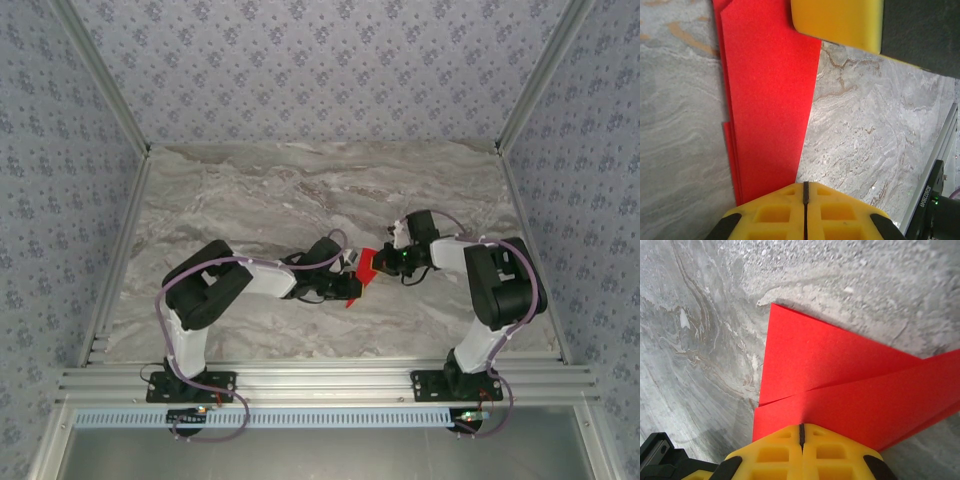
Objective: Fold a paper plane with a square sheet of paper (fold left side to right side)
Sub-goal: Fold the wing for the fifth time at the center of the table.
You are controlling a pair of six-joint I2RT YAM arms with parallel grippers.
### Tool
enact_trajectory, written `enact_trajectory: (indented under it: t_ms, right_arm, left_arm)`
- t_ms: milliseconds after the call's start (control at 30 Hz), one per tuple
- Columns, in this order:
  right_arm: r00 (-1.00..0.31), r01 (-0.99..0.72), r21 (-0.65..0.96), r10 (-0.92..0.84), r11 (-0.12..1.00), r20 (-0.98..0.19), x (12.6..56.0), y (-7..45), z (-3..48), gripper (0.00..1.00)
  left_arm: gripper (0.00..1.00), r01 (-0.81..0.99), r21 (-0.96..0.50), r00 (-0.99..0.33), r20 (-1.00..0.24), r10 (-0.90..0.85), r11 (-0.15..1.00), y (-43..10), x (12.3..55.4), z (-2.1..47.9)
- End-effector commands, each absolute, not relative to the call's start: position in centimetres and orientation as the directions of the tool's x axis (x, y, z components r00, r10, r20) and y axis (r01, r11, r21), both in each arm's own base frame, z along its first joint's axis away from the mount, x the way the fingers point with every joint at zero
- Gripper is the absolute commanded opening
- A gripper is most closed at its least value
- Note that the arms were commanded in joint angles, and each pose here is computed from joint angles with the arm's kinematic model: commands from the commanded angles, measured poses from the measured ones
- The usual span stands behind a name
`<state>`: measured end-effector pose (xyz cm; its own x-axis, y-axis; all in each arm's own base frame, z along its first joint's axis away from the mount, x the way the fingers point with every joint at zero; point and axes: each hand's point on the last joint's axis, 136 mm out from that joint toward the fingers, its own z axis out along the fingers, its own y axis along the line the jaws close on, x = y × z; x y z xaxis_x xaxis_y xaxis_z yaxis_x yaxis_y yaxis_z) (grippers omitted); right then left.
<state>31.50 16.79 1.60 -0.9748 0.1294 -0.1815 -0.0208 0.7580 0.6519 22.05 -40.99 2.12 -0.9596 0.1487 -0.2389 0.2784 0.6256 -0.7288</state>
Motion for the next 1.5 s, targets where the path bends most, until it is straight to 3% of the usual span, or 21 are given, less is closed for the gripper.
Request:
enact_trajectory:
  t_ms: [0,567,967,1133,1300,1467]
  right_arm:
    - [-0.952,0.045,0.518,0.193,0.854,-0.235,34.0,12.2,-0.5,0.03]
    - [-0.940,0.077,0.550,0.245,0.832,-0.238,37.1,10.5,0.5,0.04]
    - [-0.924,0.104,0.669,0.320,0.736,-0.208,37.7,9.8,0.9,0.03]
    - [-0.913,0.068,0.652,0.311,0.755,-0.264,37.5,9.3,3.2,0.04]
    - [-0.909,-0.007,0.664,0.271,0.748,-0.316,36.0,10.9,6.3,0.04]
    - [-0.935,-0.064,0.715,0.208,0.697,-0.287,33.8,15.4,6.7,0.05]
  left_arm:
    - [0.06,0.168,-0.597,-0.984,-0.051,0.172,0.784,-36.7,18.7,-4.3]
    - [0.06,0.169,-0.598,-0.984,-0.056,0.170,0.784,-36.6,18.8,-4.1]
    - [0.06,0.172,-0.602,-0.984,-0.064,0.167,0.780,-36.6,18.8,-3.8]
    - [0.06,0.182,-0.611,-0.982,-0.079,0.169,0.771,-36.9,19.0,-3.3]
    - [0.06,0.192,-0.625,-0.981,-0.092,0.173,0.757,-37.4,19.1,-2.7]
    - [0.07,0.200,-0.632,-0.979,-0.105,0.173,0.749,-37.6,19.3,-2.1]
